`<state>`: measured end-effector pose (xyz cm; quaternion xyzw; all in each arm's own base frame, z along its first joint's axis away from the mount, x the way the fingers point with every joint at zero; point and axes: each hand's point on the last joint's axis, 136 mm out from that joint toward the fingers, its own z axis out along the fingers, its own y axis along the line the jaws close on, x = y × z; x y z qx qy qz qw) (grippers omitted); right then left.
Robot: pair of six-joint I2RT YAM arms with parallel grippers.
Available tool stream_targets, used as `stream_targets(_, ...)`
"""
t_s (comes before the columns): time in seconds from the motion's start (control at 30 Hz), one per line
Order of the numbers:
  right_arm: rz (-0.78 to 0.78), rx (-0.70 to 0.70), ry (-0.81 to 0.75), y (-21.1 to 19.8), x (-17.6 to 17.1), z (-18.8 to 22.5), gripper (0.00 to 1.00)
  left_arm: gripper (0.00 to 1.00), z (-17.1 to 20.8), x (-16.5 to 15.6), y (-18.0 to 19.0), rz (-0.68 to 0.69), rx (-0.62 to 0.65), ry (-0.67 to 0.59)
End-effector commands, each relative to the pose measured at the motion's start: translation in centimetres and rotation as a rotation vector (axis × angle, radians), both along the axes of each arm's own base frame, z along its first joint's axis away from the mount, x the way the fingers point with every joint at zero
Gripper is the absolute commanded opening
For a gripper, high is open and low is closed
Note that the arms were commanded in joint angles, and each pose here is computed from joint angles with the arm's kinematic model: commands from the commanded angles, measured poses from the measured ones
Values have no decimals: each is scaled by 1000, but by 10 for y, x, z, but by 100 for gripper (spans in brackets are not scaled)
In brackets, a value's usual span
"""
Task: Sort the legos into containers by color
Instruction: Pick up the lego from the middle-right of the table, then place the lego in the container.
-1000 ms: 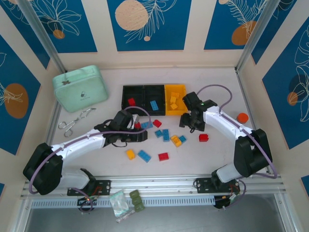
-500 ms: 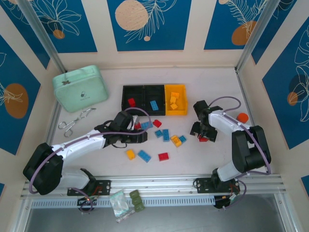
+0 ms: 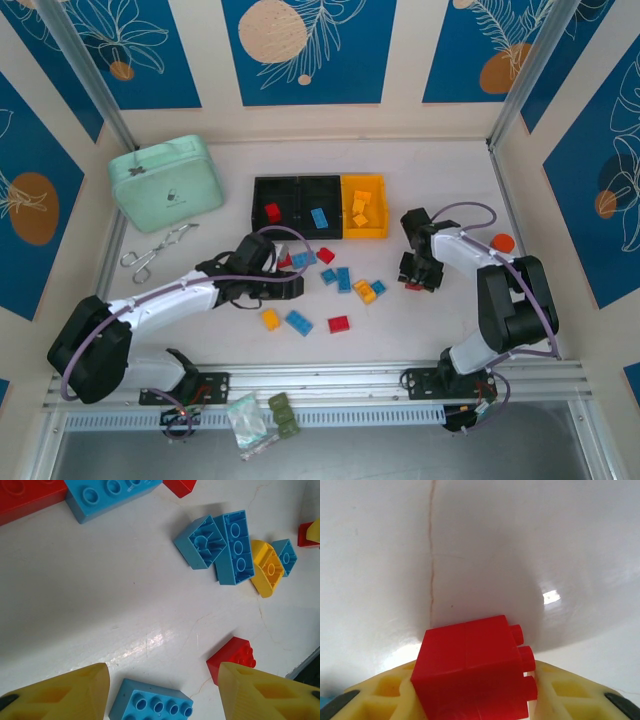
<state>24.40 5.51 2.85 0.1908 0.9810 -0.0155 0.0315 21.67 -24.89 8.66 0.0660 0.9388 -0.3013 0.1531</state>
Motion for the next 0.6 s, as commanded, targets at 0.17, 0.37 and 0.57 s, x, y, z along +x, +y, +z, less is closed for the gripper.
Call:
stream_targets(0.17,126,72,-135,47,23,58,31,59,6,-6,18,70,42,-11)
stream_targets(0.37,261,135,-211,107,51,91,31,59,10,-9,48,168,94,-6)
stream_targets(0.57,400,188,-263,178,84,113,31,59,13,-10,88,286,134,19)
